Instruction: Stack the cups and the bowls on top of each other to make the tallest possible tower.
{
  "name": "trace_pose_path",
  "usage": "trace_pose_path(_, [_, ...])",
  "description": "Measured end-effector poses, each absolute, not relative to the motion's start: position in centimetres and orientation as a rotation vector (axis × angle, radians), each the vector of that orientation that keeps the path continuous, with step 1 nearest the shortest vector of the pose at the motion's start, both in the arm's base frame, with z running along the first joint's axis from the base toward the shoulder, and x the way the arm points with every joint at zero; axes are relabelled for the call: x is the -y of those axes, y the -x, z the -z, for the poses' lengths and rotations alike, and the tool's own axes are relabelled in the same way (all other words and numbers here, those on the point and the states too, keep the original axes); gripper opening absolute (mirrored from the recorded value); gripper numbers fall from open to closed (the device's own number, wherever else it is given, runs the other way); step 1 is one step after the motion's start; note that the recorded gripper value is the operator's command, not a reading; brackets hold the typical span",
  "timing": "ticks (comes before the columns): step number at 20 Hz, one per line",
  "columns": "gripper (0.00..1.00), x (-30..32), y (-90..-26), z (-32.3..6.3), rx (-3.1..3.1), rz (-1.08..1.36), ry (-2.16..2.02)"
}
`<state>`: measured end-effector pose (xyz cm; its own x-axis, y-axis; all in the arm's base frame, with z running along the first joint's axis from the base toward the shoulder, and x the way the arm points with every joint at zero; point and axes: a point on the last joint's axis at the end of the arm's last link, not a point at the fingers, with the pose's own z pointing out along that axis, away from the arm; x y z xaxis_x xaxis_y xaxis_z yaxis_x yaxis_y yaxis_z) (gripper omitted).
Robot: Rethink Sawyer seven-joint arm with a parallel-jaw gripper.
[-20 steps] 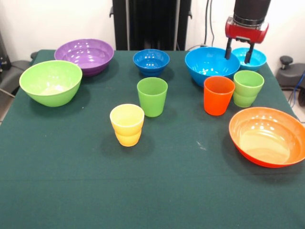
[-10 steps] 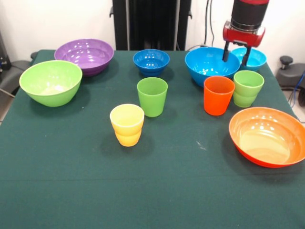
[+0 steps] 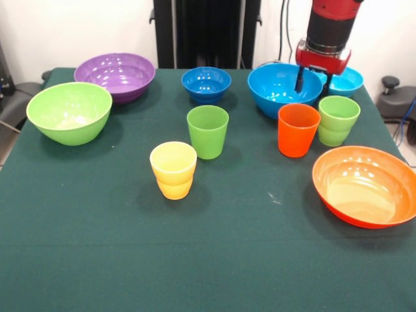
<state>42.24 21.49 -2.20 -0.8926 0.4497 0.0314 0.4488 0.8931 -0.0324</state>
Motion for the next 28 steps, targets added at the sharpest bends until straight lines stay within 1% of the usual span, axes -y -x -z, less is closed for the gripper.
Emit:
trace_pose_path(7, [1.00,-21.1,-41.1,3.8,3.001,-0.059,0.716])
trace_pose_path(8, [0.00,-20.8,-41.0,4.1,3.004,-0.068,0.721])
trace_pose_path(12, [0.00,-20.3,-41.5,3.6,3.015,-0.072,0.736])
trace_pose_path(17, [0.00,-19.4,-43.1,2.2,3.039,-0.061,0.778])
trace_pose_path(22, [0.00,-18.1,-44.9,-0.2,3.050,-0.034,0.824])
trace_pose_path(23, [0.00,-17.4,-45.6,-1.4,3.038,-0.025,0.837])
trace_pose_path(28, [0.00,-16.2,-46.2,-4.3,2.990,-0.024,0.847])
